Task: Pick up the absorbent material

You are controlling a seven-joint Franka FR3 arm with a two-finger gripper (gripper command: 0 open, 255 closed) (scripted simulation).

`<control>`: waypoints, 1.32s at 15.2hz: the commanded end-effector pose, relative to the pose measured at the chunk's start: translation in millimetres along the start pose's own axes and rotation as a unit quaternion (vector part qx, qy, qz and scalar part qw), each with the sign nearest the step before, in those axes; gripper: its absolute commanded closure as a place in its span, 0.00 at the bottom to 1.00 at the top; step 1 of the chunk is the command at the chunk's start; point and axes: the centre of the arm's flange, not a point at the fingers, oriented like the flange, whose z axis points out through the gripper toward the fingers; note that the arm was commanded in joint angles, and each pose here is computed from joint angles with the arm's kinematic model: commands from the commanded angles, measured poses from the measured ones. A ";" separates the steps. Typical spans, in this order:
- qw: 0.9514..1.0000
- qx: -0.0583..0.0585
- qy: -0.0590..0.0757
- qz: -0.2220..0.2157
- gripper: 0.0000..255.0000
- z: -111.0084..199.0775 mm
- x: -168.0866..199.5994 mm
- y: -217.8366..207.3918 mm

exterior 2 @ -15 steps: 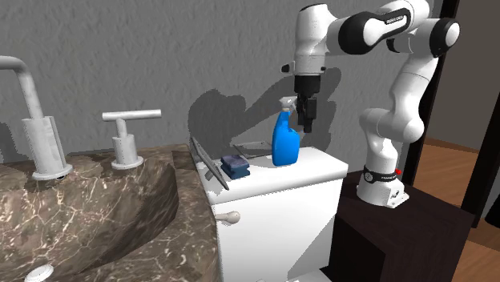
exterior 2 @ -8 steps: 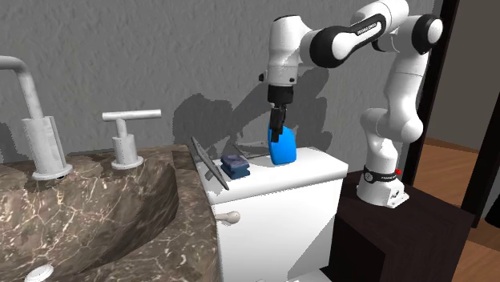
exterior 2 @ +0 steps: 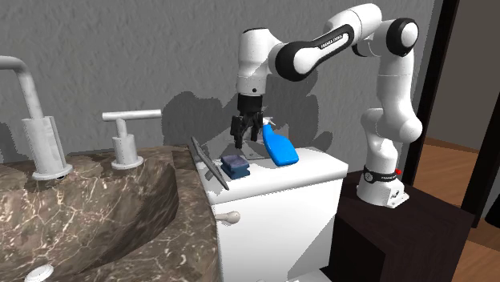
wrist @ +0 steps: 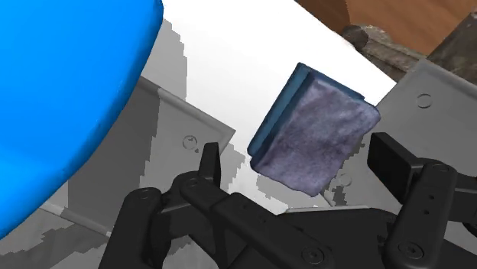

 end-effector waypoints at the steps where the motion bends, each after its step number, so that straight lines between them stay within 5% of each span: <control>1: 0.999 0.000 0.006 0.038 0.00 8.7 25.0 -5.7; 4: 0.996 -0.001 0.015 0.092 0.00 21.0 59.7 -10.4; 14: 0.996 -0.001 0.015 0.093 0.00 61.0 57.1 -9.3; 15: 0.996 -0.001 0.015 0.093 1.00 61.5 57.4 -9.0; 20: 0.996 -0.001 0.015 0.093 1.00 61.4 57.8 -9.4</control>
